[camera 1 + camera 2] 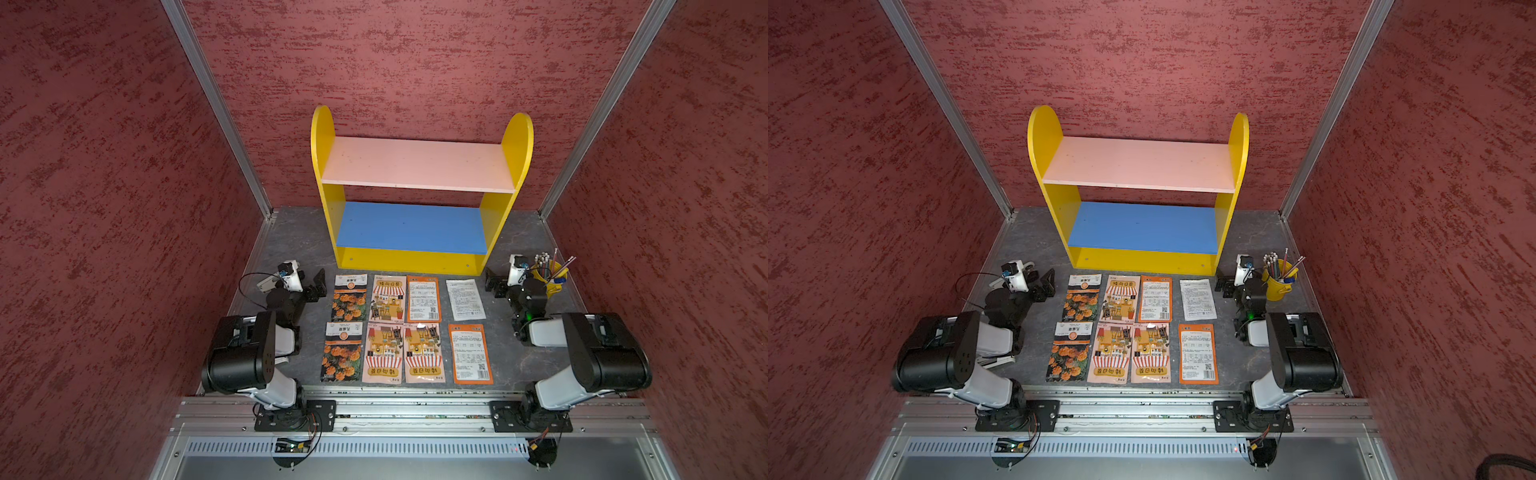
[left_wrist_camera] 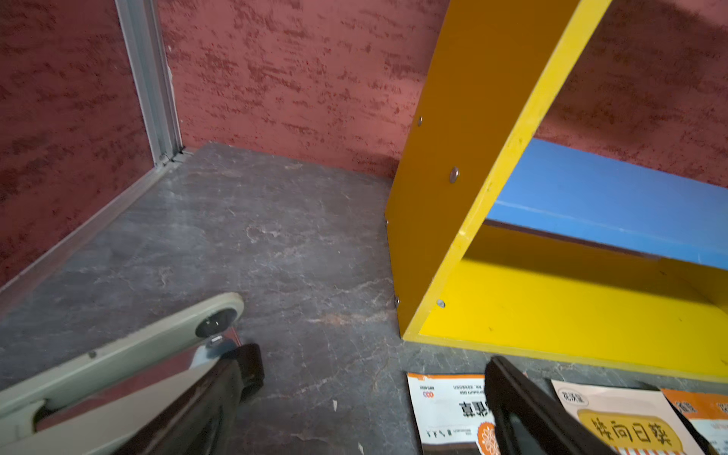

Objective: Take the seed bag off the shelf
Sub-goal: Reset both arms

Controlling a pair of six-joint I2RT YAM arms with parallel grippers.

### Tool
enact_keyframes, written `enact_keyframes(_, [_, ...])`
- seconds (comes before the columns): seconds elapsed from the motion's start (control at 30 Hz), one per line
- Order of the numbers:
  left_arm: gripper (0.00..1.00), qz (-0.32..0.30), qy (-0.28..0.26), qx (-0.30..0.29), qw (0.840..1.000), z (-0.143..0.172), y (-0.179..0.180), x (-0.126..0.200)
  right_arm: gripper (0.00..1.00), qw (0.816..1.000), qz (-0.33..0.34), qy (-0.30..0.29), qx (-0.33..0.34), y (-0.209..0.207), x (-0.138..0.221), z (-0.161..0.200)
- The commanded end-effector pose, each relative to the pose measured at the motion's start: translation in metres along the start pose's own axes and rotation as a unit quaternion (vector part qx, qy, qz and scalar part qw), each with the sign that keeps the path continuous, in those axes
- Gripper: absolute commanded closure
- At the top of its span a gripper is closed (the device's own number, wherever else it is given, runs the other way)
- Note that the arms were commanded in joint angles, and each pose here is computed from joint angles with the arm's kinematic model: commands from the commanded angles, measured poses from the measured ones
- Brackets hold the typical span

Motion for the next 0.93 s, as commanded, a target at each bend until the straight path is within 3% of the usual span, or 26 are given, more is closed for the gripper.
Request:
enact_keyframes(0.0, [0.00,0.011,-0.016,-0.021,1.000,-0.011,-0.005,-0.005,0.01,1.000,-0.011,0.001,0.004,0.000,-0.006,-0.006])
enact_keyframes(0.23, [0.00,0.005,0.044,-0.051,0.998,-0.004,-0.016,-0.028,0.02,1.000,-0.014,0.003,0.006,0.001,-0.007,-0.006])
enact_keyframes(0.9, [0.00,0.000,0.042,-0.056,0.998,-0.004,-0.017,-0.029,0.01,1.000,-0.018,0.003,0.007,0.003,-0.006,-0.006])
Point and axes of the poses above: each gripper's point midway between its finger pads, its own x axis back along the fingers, its own y axis along the line the jaws close on, z = x × y, the point moved 3 cm from there along x, back along the fingers, and after that the axes turned 8 degrees about x, right-handed, at the moved point
